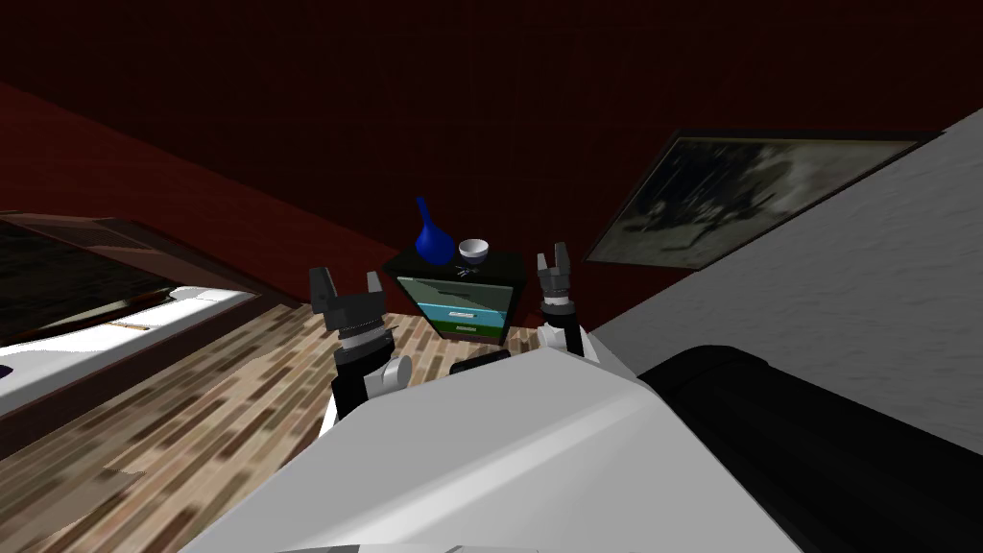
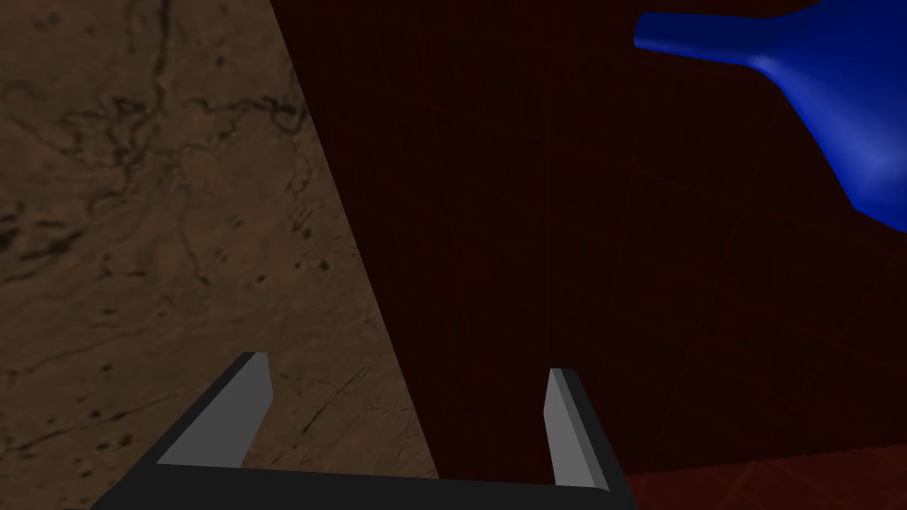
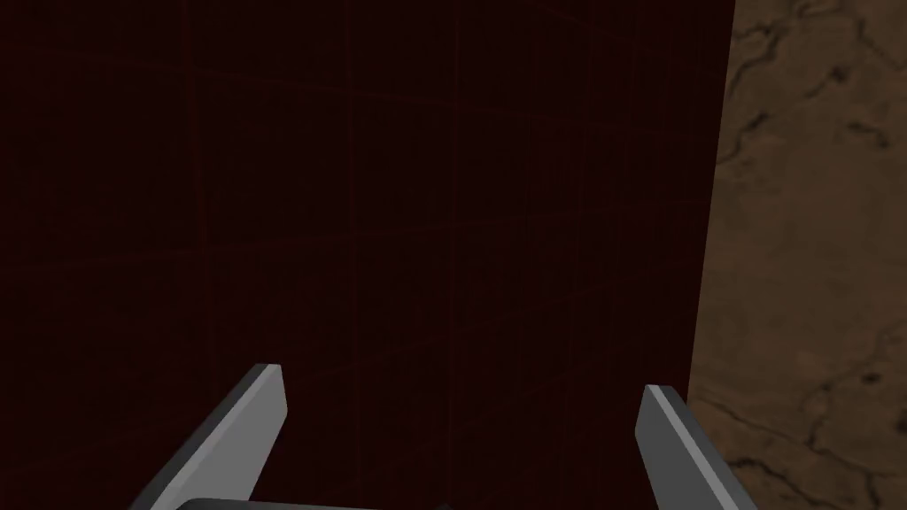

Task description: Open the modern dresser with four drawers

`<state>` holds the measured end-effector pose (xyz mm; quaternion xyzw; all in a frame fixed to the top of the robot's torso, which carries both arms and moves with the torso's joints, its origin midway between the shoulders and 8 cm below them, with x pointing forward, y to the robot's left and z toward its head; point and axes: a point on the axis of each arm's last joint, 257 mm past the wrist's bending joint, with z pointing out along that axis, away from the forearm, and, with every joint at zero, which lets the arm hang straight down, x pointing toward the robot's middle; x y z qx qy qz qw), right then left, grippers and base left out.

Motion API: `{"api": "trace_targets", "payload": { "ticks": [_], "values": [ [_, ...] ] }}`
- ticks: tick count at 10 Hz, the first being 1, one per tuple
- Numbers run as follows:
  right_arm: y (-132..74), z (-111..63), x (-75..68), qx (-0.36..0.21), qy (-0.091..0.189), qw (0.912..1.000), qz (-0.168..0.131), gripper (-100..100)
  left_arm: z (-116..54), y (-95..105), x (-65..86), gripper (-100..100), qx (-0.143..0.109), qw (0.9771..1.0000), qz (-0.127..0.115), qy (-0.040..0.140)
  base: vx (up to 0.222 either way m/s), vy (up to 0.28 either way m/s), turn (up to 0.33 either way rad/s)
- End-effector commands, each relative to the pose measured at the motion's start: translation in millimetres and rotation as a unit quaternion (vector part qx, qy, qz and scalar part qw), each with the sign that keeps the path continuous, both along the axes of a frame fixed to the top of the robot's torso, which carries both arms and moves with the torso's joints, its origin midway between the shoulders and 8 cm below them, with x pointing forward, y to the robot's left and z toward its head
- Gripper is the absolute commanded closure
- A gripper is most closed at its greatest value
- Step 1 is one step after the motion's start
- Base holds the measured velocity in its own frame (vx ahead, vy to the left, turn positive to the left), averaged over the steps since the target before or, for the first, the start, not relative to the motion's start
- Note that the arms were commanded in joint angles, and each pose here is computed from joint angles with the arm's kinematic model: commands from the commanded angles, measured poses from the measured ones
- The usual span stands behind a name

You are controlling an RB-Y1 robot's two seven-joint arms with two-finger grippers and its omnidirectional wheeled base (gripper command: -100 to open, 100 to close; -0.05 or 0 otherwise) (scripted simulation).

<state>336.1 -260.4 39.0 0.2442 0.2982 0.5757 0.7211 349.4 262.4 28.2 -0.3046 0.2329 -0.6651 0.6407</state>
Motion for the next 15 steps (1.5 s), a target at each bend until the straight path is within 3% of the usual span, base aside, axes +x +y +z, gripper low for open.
{"api": "trace_targets", "payload": {
  "ticks": [1,9,10,15],
  "values": [
    [0.0,0.0,0.0,0.0,0.0,1.0,0.0,0,0.0,0.0,0.0,0,0.0,1.0,0.0,0.0,0.0,0.0,0.0],
    [0.0,0.2,-0.1,0.0,0.0,1.0,0.0,0,0.2,0.0,-0.1,0,0.0,1.0,0.0,0.0,0.0,0.0,0.0],
    [0.0,0.2,-0.1,0.0,0.0,1.0,0.0,0,-3.8,-3.3,2.0,-100,0.014,0.9999,-0.007,0.005,0.008,0.002,-0.013],
    [0.0,-0.1,0.0,0.0,0.0,1.0,0.0,0,-32.3,-12.9,14.7,-100,0.056,0.9975,-0.027,0.034,0.011,0.009,-0.026]
  ]
}}
